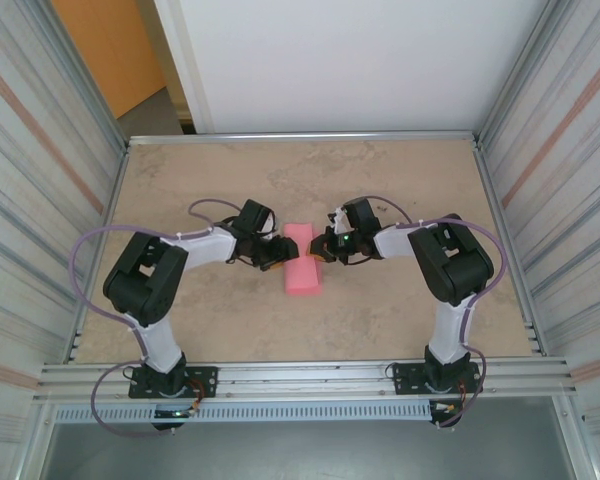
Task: Fold a paper plane with a square sheet of paper (pick it up from the middle)
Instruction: First fold in half a square sheet of paper at the center of the table, then hold the square sheet of paper at the center of the table.
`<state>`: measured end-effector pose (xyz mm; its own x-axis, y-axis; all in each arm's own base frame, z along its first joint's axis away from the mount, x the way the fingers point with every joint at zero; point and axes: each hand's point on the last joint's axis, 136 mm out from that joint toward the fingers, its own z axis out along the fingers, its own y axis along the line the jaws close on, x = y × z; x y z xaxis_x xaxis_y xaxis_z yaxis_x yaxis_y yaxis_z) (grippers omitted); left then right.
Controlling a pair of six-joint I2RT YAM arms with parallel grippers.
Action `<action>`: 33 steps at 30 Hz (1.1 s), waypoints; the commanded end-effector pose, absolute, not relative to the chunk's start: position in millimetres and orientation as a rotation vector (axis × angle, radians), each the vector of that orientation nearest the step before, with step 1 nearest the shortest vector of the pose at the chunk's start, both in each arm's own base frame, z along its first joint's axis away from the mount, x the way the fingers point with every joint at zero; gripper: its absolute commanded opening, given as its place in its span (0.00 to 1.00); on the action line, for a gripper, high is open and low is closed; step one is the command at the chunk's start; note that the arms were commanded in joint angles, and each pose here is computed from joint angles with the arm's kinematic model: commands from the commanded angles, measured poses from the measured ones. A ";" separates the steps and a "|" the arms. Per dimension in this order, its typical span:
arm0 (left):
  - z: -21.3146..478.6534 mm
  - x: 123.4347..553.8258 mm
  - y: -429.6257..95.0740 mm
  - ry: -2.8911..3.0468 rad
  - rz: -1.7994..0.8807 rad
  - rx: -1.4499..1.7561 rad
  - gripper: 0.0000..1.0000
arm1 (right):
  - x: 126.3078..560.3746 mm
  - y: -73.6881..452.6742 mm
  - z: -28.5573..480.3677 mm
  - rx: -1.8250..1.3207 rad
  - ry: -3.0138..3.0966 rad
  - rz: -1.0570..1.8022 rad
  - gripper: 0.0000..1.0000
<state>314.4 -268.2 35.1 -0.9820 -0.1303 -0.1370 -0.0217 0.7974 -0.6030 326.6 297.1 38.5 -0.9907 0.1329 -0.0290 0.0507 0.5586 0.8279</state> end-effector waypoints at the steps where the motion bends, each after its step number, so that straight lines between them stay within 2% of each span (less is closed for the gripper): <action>1: 34.7 320.6 -269.6 2.829 -0.917 -0.152 0.51 | 328.7 299.5 39.9 0.123 2.698 1.458 0.06; 7: 15.3 313.4 -264.2 2.906 -0.849 -0.197 0.41 | 327.2 295.5 40.1 0.142 2.703 1.444 0.14; 11: -0.9 306.1 -262.1 2.957 -0.803 -0.168 0.37 | 329.9 282.9 47.8 0.181 2.703 1.371 0.30; 13: -11.0 299.9 -261.5 2.996 -0.783 -0.151 0.37 | 332.0 273.7 54.4 0.204 2.691 1.337 0.33; 22: -41.0 278.2 -255.7 3.128 -0.642 -0.029 0.38 | 338.7 229.5 67.5 0.277 2.672 1.073 0.34; 29: -63.2 265.1 -255.7 3.230 -0.433 0.045 0.39 | 336.4 221.1 63.9 0.305 2.687 1.013 0.34; 33: -69.2 262.0 -260.9 3.245 -0.399 0.074 0.42 | 335.6 216.5 61.8 0.322 2.688 1.005 0.34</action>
